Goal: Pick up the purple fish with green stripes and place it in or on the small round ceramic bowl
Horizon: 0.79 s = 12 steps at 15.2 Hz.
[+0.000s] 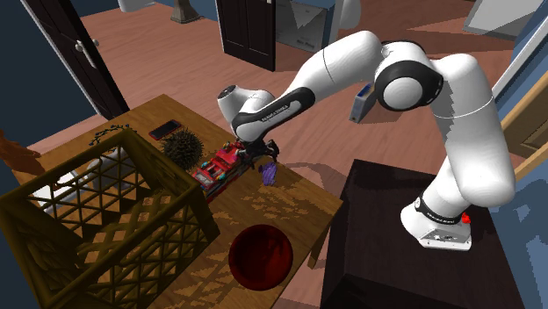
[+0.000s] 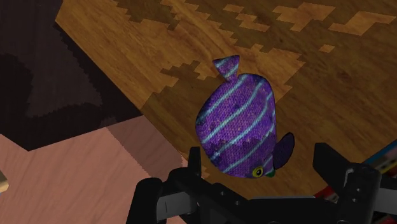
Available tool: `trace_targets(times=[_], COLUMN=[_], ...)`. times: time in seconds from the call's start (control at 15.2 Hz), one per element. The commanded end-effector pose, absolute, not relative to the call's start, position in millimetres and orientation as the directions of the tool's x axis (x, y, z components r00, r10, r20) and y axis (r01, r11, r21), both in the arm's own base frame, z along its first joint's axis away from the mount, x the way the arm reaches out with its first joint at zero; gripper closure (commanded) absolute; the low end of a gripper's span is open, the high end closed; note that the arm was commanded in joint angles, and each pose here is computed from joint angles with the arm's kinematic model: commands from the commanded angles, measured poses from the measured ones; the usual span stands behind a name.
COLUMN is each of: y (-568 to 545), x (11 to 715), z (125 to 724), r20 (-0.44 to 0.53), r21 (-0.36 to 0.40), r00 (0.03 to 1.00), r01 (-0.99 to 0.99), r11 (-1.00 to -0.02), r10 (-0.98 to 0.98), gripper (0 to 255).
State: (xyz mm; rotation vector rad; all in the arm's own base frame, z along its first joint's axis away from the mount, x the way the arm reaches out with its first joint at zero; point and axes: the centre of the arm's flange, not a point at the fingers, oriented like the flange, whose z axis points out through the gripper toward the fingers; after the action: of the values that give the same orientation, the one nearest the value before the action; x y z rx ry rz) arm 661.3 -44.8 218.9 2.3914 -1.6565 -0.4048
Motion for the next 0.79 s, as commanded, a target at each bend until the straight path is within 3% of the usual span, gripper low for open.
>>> trace_targets(times=[0.0,0.26,0.33,0.73], y=[-54.4,-54.4,-53.1,-50.2], x=[655.3,655.3,655.1,655.2], z=[185.1,185.1,185.3,186.5], r20=[-0.120,-0.120,-0.119,-0.119], r21=[0.353,0.353,0.353,0.354], r00=[0.318,0.318,0.318,0.318], r01=[-0.872,-0.872,-0.872,-0.871], r11=[-0.340,-0.340,-0.340,-0.340], r10=[-0.940,-0.940,-0.940,-0.940], gripper=[0,0,255,255])
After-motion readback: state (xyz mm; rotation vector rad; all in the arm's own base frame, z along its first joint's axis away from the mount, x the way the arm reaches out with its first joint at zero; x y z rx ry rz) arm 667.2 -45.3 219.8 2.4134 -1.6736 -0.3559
